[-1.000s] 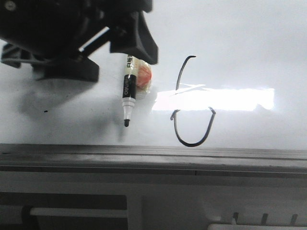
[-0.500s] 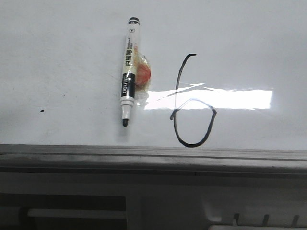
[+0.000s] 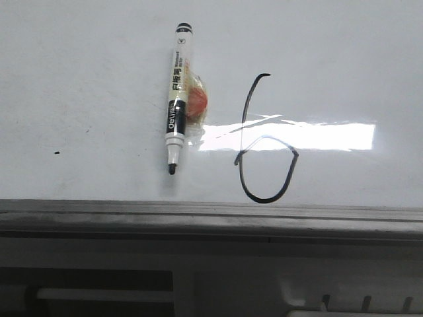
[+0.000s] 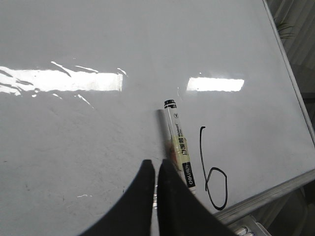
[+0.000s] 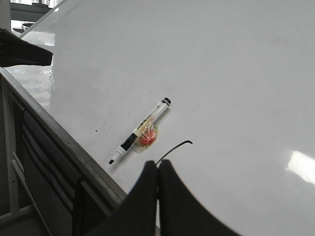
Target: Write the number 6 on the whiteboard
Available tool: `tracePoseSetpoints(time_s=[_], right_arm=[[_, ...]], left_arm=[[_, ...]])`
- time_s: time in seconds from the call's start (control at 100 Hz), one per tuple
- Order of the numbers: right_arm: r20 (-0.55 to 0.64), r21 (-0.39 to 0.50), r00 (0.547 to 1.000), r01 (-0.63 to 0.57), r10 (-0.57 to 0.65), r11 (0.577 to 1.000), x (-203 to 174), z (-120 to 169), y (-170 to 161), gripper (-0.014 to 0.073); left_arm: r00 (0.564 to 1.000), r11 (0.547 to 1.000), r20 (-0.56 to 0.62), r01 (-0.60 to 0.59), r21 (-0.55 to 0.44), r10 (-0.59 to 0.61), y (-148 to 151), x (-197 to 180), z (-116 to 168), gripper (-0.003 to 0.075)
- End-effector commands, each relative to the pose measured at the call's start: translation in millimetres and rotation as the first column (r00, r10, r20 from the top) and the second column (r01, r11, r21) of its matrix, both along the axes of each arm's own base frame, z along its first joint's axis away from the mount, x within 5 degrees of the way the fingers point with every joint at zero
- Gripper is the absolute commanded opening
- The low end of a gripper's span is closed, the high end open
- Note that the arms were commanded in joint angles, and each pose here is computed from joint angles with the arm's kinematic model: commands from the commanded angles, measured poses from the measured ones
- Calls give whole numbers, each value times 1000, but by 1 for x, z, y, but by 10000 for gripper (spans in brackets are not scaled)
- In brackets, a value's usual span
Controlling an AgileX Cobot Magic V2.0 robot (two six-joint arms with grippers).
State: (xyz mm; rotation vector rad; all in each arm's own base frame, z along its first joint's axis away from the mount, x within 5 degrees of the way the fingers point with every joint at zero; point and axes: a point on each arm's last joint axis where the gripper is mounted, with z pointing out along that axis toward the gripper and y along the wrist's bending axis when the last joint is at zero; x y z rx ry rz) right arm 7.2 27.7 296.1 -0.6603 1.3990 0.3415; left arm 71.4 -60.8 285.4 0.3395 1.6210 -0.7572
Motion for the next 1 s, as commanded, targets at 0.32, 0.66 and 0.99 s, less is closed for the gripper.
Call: tracePoseSetpoints(time_s=[0.32,0.66,0.99], right_arm=[[76,71,996,33,-39,997,-3,14,-5,-64],[76,71,996,33,-39,997,-3,14,-5,-64],[76,71,996,33,-39,997,-3,14,-5,-64]], left_arm=[[999,1000,25,29,-8,-28,-2,-1,8,-19],[922,968,386,-110,227,15,21,-14,-15,-19],[875,896,329,-418,148,354,45,-20,-74,-19]])
